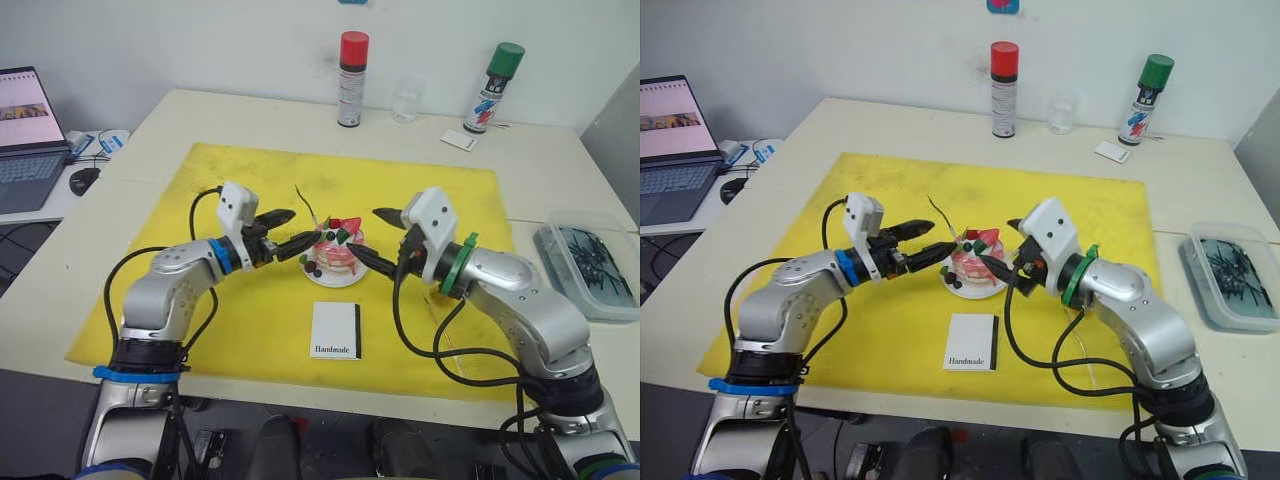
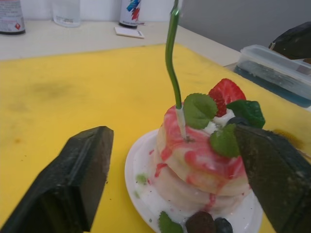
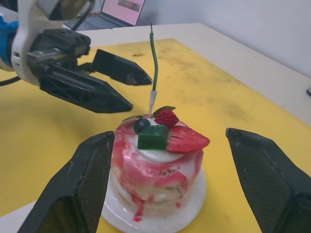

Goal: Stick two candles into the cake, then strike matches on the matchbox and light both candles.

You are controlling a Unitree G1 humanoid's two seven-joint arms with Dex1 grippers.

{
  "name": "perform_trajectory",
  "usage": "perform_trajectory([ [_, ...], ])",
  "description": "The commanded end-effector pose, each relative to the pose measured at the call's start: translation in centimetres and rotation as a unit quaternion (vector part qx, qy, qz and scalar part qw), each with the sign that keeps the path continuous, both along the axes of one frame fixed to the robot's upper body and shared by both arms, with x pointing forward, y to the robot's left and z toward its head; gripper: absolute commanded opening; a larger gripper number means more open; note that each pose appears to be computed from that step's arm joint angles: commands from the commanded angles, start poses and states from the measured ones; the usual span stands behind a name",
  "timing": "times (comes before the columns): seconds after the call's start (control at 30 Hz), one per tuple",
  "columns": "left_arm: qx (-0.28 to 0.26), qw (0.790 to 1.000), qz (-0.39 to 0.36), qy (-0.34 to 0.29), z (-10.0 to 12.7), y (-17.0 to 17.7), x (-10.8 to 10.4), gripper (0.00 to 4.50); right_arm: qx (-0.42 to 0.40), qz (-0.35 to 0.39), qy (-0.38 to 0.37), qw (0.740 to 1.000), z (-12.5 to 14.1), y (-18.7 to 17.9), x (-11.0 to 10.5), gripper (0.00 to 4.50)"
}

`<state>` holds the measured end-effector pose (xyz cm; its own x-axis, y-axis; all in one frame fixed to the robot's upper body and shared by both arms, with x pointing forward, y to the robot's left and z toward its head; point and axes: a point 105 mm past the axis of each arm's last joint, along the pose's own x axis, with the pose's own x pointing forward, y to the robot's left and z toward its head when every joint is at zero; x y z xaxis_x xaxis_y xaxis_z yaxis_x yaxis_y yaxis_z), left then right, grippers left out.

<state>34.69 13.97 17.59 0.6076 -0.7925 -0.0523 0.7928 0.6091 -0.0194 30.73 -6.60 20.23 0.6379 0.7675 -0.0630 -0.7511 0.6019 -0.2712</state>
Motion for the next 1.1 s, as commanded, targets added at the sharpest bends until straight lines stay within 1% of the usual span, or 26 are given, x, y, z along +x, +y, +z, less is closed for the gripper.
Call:
perform_trajectory([
  [0.03,0.013,0.999,-0.030,-0.017,1.3,0.0,-1.6,4.45,0.010,-0.002,-0.009,1.000,1.1,-1.3,-0.4,3.84],
  [0.13,0.049,0.994,-0.098,-0.013,1.5,-0.9,-4.5,4.45,0.002,-0.022,0.004,1.000,1.1,-3.5,-1.2,3.84],
  [0.17,0.068,0.989,-0.129,-0.014,1.4,-1.5,-5.7,4.45,-0.007,-0.031,0.010,0.999,0.8,-4.5,-1.7,3.84],
  [0.23,0.086,0.979,-0.187,-0.017,1.6,-2.8,-7.9,4.45,-0.027,-0.047,0.028,0.998,0.1,-6.3,-3.0,3.84],
  [0.3,0.101,0.969,-0.221,-0.032,1.7,-4.0,-9.2,4.45,-0.039,-0.054,0.043,0.997,-0.4,-7.3,-4.2,3.84],
  [0.37,0.132,0.948,-0.280,-0.071,1.5,-5.9,-10.8,4.45,-0.056,-0.064,0.072,0.994,-1.6,-8.2,-5.9,3.84],
  [0.43,0.157,0.926,-0.325,-0.110,1.2,-7.2,-11.9,4.45,-0.069,-0.073,0.095,0.990,-2.5,-9.0,-7.3,3.84],
  [0.5,0.164,0.909,-0.354,-0.145,1.0,-8.2,-12.2,4.45,-0.078,-0.088,0.119,0.986,-3.7,-9.6,-8.6,3.84],
  [0.53,0.162,0.904,-0.364,-0.154,1.0,-8.6,-12.2,4.45,-0.083,-0.096,0.135,0.983,-4.4,-9.8,-9.3,3.84],
  [0.67,0.165,0.892,-0.381,-0.177,0.6,-9.2,-11.8,4.45,-0.089,-0.114,0.170,0.975,-6.2,-9.9,-10.9,3.84],
  [0.73,0.163,0.891,-0.384,-0.178,0.6,-9.2,-11.6,4.45,-0.086,-0.127,0.185,0.971,-7.0,-9.8,-11.3,3.84],
  [0.87,0.160,0.892,-0.384,-0.175,0.6,-9.0,-11.3,4.45,-0.077,-0.152,0.209,0.963,-8.2,-9.7,-11.4,3.84],
  [1.1,0.157,0.893,-0.385,-0.173,0.7,-9.1,-11.4,4.45,-0.073,-0.196,0.238,0.948,-10.0,-9.7,-10.3,3.84],
])
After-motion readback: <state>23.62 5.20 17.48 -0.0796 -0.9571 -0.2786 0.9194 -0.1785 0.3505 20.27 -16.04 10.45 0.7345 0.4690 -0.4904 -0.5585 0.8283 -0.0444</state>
